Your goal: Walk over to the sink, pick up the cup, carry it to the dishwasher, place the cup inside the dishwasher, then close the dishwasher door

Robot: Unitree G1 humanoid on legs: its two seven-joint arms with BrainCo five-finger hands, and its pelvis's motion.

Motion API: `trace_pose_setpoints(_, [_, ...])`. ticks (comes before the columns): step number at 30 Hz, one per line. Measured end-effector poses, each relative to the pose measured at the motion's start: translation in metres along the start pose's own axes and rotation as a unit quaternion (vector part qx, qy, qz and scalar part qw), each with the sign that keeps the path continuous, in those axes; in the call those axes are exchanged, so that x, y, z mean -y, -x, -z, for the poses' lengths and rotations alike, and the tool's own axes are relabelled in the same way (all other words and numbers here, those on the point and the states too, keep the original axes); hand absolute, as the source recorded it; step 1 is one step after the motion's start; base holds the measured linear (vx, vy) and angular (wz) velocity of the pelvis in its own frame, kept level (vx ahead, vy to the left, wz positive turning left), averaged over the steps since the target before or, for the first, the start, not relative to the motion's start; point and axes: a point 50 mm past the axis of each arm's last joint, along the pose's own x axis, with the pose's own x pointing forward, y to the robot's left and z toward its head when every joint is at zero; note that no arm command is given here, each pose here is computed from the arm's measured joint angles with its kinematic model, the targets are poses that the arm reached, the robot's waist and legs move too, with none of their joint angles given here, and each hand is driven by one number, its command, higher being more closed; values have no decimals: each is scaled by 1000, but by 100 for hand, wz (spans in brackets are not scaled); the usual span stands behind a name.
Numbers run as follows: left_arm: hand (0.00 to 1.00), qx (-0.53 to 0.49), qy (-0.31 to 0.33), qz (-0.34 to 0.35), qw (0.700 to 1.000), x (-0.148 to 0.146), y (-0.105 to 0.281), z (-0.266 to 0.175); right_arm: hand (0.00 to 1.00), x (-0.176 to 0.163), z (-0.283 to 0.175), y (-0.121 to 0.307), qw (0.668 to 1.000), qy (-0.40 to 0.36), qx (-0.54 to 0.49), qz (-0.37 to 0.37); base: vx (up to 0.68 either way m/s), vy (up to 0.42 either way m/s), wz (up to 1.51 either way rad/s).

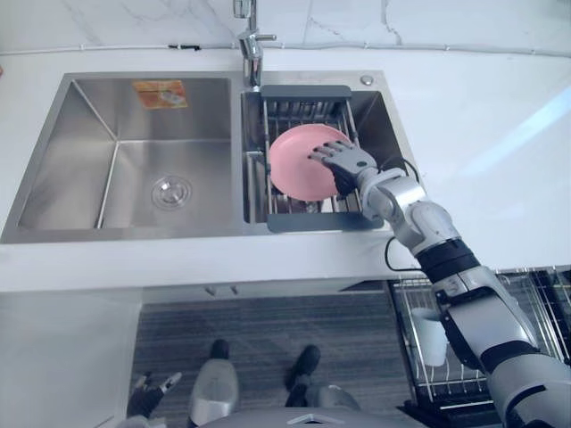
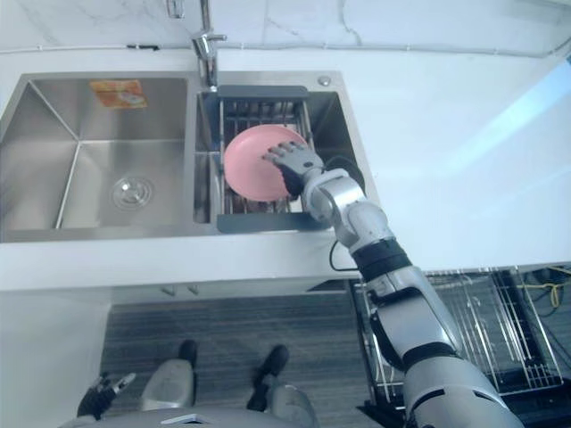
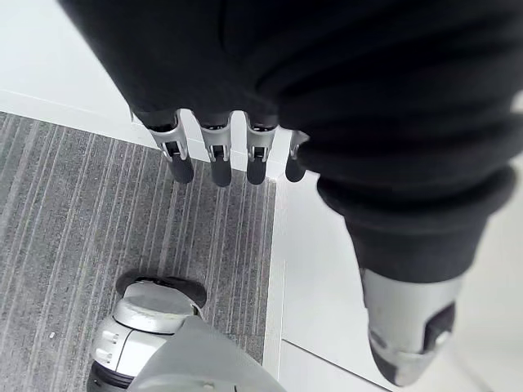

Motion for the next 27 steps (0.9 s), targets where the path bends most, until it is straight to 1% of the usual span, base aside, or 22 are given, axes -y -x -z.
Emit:
trace_pose_setpoints(4, [0, 2, -1, 1, 1000, 1, -1, -2, 0, -3, -4, -1, 1000, 9, 10, -7, -16, 30, 1])
trace_pose_setpoints(5, [0, 3, -1, 1, 1000, 1, -1, -2, 100, -3, -4, -1, 1000, 9, 11, -8, -23, 43, 1])
trace_pose_setpoints(9, [0, 7, 2, 0, 1000, 0, -2, -5, 100, -6, -2, -2, 1000, 20, 4, -12, -12, 39, 2])
trace_pose_setpoints(15, [0, 8, 1, 0, 1000, -1, -2, -5, 100, -2, 1, -2, 999, 42, -12, 30, -6, 41, 1])
trace_pose_setpoints(18, [0, 8, 0, -1, 1000, -1, -2, -5, 100, -1, 2, 0, 997, 39, -19, 67, -4, 40, -1])
trace_pose_setpoints(19, [0, 8, 0, -2, 1000, -1, -2, -5, 100, -1, 3, 0, 997, 37, -21, 69, -2, 38, -1])
trace_pose_setpoints(22, [0, 10, -1, -3, 1000, 0, -2, -6, 100, -2, 1, 5, 994, 26, -23, 105, -1, 13, -2])
trace_pose_setpoints(26, [0, 19, -5, -2, 1000, 2, -2, -8, 100, -10, -4, 12, 988, -18, -28, 152, 8, 43, -2])
trace_pose_setpoints(27, [0, 24, -5, -4, 1000, 2, -2, -10, 100, -13, -4, 13, 987, -31, -28, 153, -13, 48, -2])
